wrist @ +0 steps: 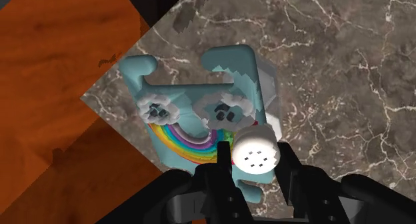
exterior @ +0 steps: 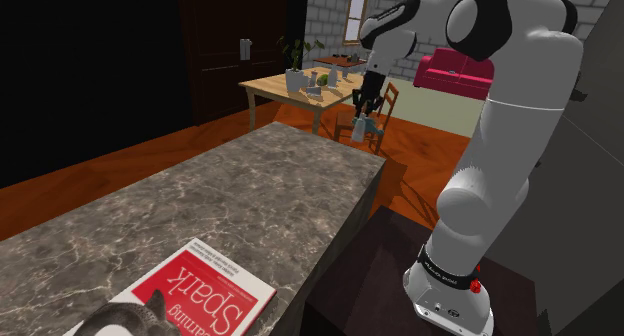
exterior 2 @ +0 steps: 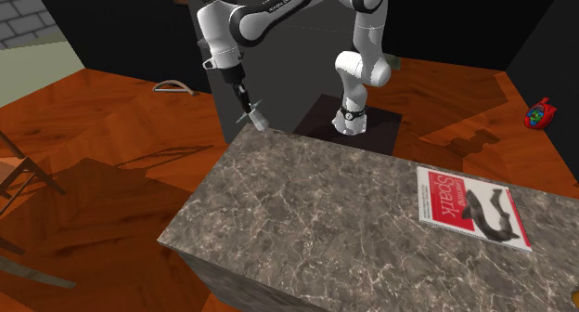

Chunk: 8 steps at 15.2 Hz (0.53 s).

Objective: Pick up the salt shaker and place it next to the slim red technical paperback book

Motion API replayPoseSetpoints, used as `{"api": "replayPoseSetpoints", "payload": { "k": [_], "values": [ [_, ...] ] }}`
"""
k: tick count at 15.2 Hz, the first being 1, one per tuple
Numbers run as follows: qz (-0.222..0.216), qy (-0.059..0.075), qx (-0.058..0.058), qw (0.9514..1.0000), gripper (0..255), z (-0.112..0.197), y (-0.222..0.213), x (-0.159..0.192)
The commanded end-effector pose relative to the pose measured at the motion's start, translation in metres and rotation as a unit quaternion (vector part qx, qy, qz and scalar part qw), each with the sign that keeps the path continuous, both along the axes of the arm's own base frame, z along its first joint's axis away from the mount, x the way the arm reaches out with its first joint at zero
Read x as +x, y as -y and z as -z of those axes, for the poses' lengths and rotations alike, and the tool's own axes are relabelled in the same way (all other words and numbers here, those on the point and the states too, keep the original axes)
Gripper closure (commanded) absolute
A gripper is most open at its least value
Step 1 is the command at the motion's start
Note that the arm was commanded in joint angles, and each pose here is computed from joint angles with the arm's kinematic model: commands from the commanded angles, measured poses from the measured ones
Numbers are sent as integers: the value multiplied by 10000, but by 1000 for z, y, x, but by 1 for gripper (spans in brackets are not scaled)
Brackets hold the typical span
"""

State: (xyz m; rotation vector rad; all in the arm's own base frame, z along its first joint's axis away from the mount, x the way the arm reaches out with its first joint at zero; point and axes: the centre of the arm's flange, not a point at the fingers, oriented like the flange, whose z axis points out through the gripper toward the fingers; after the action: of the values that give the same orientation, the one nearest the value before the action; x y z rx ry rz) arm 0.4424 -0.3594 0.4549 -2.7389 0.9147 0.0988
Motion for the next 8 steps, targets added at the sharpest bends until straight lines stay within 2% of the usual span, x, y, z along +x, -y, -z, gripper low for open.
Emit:
{"api": "replayPoseSetpoints", "payload": {
  "k": [1,8],
  "values": [
    [-1,-1,0,10000,255,-10,0,0],
    [-1,-1,0,10000,255,-47,0,0]
  ]
}}
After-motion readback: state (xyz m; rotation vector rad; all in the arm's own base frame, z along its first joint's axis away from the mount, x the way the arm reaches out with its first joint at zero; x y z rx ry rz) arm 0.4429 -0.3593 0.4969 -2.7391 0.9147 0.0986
